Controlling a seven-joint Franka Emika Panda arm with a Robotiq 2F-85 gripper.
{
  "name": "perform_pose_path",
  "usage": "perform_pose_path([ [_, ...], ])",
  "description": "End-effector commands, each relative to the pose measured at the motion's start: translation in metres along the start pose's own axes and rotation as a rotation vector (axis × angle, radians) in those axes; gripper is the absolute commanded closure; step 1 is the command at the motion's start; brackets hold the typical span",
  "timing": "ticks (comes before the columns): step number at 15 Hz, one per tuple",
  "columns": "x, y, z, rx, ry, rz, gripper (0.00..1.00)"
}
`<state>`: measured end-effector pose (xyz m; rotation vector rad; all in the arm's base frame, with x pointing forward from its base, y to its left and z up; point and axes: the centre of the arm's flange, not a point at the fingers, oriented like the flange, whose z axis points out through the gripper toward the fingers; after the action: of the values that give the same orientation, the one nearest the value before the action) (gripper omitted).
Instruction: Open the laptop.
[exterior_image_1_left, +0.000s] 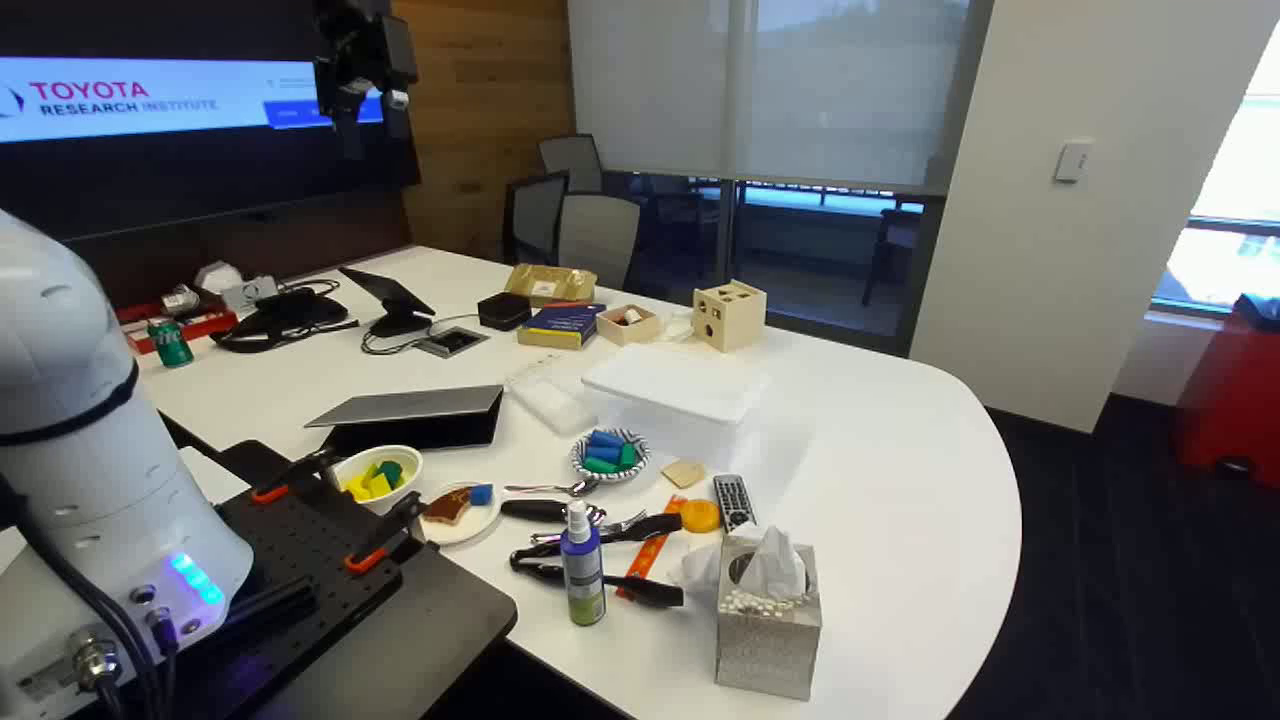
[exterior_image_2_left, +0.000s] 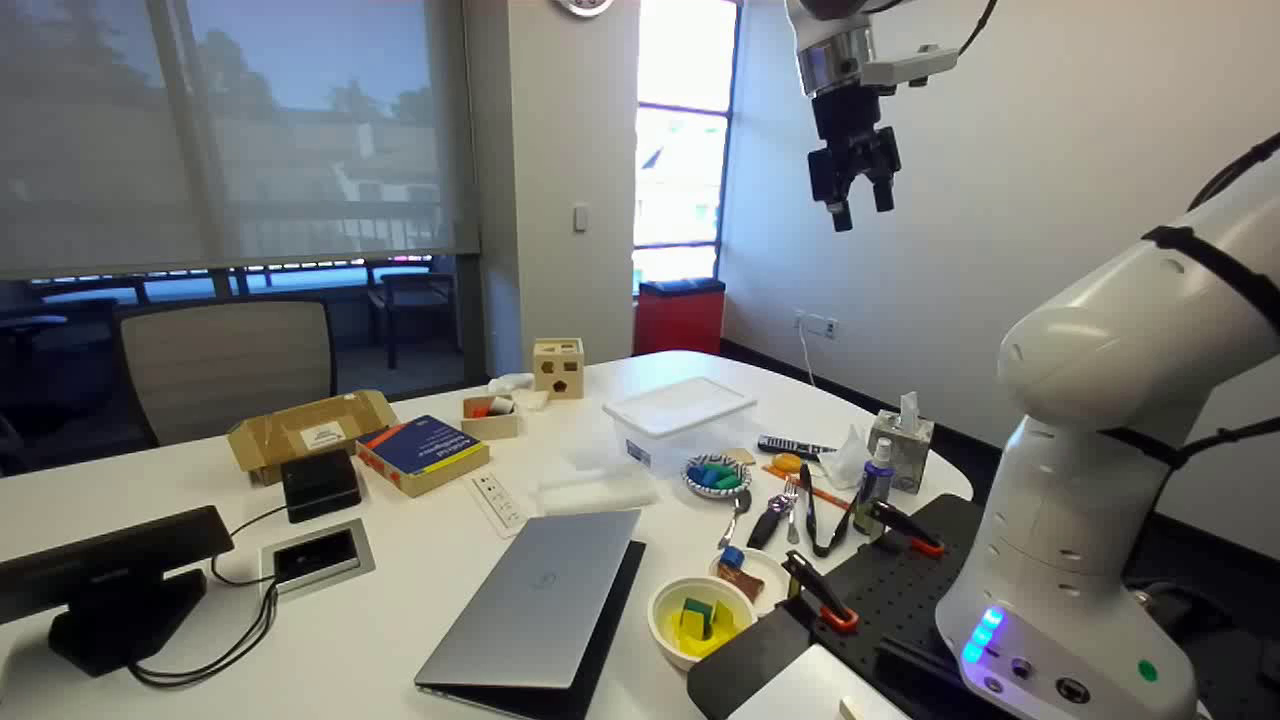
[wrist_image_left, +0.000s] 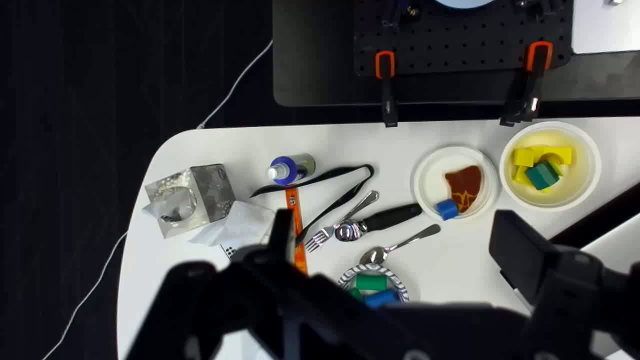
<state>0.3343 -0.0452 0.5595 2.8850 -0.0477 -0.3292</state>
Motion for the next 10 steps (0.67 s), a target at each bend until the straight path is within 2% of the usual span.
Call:
perform_pose_path([
  [1, 0.0, 0.0, 0.0, 0.0, 0.0, 0.0, 0.0],
  [2, 0.0, 0.0, 0.0, 0.0, 0.0, 0.0, 0.0],
  [5, 0.045, -0.001, 0.029, 0.05, 0.068, 0.034, 0.0],
  [7, 0.083, -0.014, 0.059, 0.141, 0.14, 0.004, 0.0],
  [10, 0.136, -0.052, 0.107, 0.329, 0.222, -0.011, 0.0],
])
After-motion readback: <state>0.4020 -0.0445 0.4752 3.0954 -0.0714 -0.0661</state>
